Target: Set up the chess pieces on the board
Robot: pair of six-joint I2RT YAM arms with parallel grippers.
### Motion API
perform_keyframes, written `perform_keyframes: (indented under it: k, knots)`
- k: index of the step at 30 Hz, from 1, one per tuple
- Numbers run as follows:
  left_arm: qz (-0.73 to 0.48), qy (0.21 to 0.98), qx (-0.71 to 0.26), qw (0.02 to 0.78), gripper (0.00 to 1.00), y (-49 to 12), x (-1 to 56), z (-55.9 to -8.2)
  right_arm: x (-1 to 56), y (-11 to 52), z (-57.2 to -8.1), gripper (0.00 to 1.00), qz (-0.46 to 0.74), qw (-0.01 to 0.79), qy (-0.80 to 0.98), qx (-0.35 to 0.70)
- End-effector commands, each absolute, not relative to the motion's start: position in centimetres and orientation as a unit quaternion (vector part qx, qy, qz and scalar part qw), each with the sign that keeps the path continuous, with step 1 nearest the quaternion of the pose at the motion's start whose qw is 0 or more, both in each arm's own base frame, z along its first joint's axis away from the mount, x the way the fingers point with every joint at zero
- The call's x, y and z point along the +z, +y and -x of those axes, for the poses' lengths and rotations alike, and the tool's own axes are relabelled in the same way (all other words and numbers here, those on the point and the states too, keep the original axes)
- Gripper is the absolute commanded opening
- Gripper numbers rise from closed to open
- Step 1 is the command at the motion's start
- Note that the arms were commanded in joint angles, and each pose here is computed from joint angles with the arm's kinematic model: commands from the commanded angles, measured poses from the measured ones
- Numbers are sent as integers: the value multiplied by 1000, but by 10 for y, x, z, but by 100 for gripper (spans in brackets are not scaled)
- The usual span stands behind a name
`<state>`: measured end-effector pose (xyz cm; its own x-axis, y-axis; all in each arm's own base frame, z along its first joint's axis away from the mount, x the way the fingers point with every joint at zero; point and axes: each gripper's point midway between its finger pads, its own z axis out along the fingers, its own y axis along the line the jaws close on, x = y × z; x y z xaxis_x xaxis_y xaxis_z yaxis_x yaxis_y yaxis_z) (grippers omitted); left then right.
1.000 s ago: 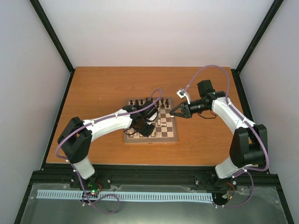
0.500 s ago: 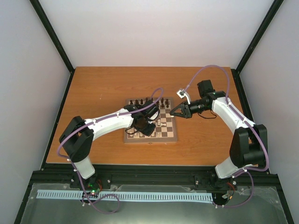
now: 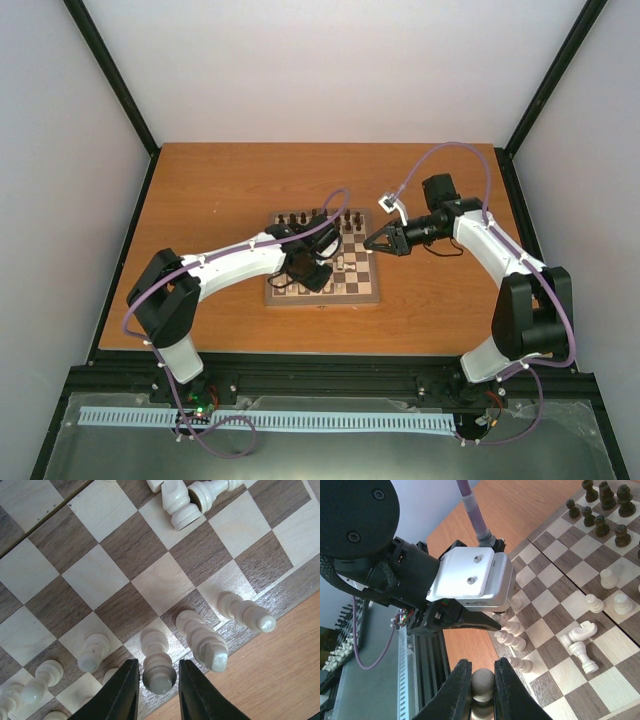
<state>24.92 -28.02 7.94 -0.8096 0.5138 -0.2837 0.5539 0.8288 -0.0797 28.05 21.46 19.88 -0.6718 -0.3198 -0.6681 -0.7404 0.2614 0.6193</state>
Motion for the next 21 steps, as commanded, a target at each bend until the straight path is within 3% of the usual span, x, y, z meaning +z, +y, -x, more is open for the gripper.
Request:
perform_keyframes:
  k: [1,9,15,21]
  knots:
    - [-276,947,-80,142,25,-280,98,-252,203,211,-283,6,357,240,762,485]
    - [-258,946,-91,176,29,-277,135,-255,185,202,-287,6,430,322,741,402]
    - [-243,941,-100,213,31,-270,172,-256,163,200,-270,6,530,418,667,315]
    - [-232,940,-103,229,31,-264,187,-255,141,213,-255,6,576,462,620,266]
